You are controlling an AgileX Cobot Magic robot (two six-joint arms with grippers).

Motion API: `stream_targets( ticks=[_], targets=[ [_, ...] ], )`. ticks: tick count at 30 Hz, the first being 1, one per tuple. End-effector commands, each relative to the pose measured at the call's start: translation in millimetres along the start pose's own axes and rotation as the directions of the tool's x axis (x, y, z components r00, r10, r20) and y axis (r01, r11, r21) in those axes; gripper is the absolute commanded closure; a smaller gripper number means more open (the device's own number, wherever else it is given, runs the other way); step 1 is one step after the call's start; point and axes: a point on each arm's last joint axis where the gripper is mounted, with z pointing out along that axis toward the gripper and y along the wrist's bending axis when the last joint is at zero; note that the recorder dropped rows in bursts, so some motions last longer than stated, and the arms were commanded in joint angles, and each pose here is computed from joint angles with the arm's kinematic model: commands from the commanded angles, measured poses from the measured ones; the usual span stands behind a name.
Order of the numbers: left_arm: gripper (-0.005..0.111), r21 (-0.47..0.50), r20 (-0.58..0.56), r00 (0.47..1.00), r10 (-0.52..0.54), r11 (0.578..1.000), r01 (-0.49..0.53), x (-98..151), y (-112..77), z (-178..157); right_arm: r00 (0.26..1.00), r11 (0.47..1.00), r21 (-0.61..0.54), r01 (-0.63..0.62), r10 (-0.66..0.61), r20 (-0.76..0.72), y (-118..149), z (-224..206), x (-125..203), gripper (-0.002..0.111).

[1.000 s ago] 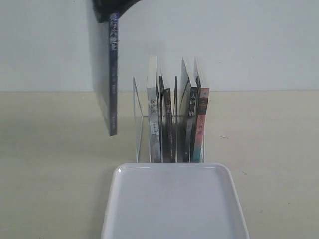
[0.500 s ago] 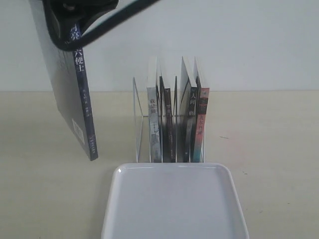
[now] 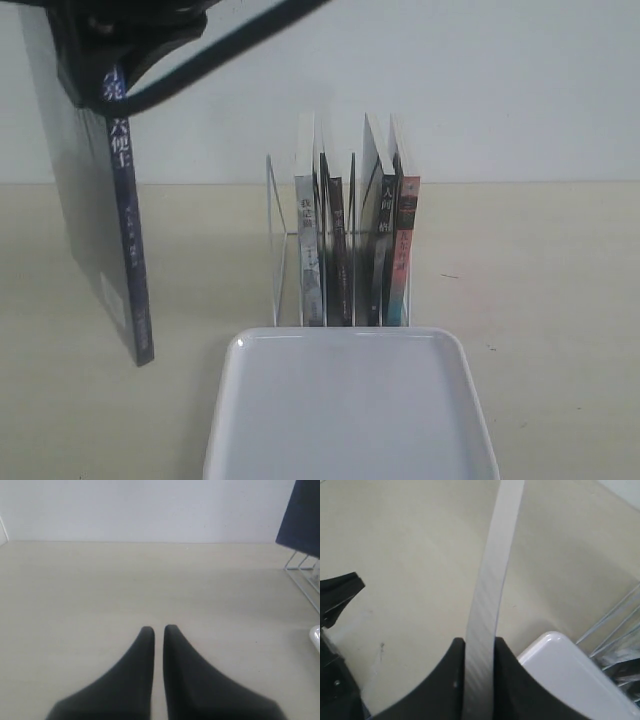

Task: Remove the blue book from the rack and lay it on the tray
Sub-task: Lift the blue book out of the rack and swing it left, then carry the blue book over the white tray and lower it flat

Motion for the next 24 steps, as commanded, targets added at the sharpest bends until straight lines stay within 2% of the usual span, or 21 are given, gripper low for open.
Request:
stream_targets(
  ticks=[1, 6, 9, 15, 17, 19, 20, 21, 22, 23, 24],
  targets=[
    [0.101, 0.007, 0.006, 1.0, 0.007, 1.0, -0.007, 0, -0.4, 0, 1.0, 0.997, -0.077, -0.003, 0.003, -0.012, 8, 12, -1, 0.108],
    [0.101, 0.007, 0.006, 1.0, 0.007, 1.0, -0.007, 0, -0.4, 0, 0.998, 0.994, -0.11, 0.011, -0.018, -0.066, 16, 29, 6, 0.108],
    [0.101, 0.007, 0.006, 1.0, 0.007, 1.0, -0.007, 0, -0.4, 0, 0.996, 0.994, -0.102, 0.032, -0.04, -0.082, 20, 21, 16, 0.108],
    [0.101, 0.007, 0.006, 1.0, 0.007, 1.0, -0.007, 0, -0.4, 0, 0.997, 0.993, 0.113, 0.032, -0.024, -0.072, 12, -18, 54, 0.108],
    [0.101, 0.007, 0.006, 1.0, 0.007, 1.0, -0.007, 0, -0.4, 0, 0.996, 0.971, 0.232, -0.063, 0.078, -0.054, -2, -36, 85, 0.108],
    [0.101, 0.007, 0.006, 1.0, 0.007, 1.0, -0.007, 0, -0.4, 0, 0.973, 0.908, 0.351, -0.227, 0.227, 0.044, -23, -56, 115, 0.108],
    [0.101, 0.007, 0.006, 1.0, 0.007, 1.0, -0.007, 0, -0.4, 0, 0.942, 0.848, 0.411, -0.335, 0.305, 0.14, -38, -67, 134, 0.108],
    [0.101, 0.007, 0.006, 1.0, 0.007, 1.0, -0.007, 0, -0.4, 0, 0.929, 0.815, 0.446, -0.37, 0.318, 0.188, -45, -70, 142, 0.108],
    [0.101, 0.007, 0.006, 1.0, 0.007, 1.0, -0.007, 0, -0.4, 0, 0.932, 0.772, 0.524, -0.36, 0.274, 0.237, -56, -69, 153, 0.108],
    [0.101, 0.007, 0.006, 1.0, 0.007, 1.0, -0.007, 0, -0.4, 0, 0.957, 0.753, 0.595, -0.282, 0.179, 0.227, -62, -64, 156, 0.108],
    [0.101, 0.007, 0.006, 1.0, 0.007, 1.0, -0.007, 0, -0.4, 0, 0.968, 0.752, 0.612, -0.243, 0.148, 0.202, -62, -60, 156, 0.108]
  ],
)
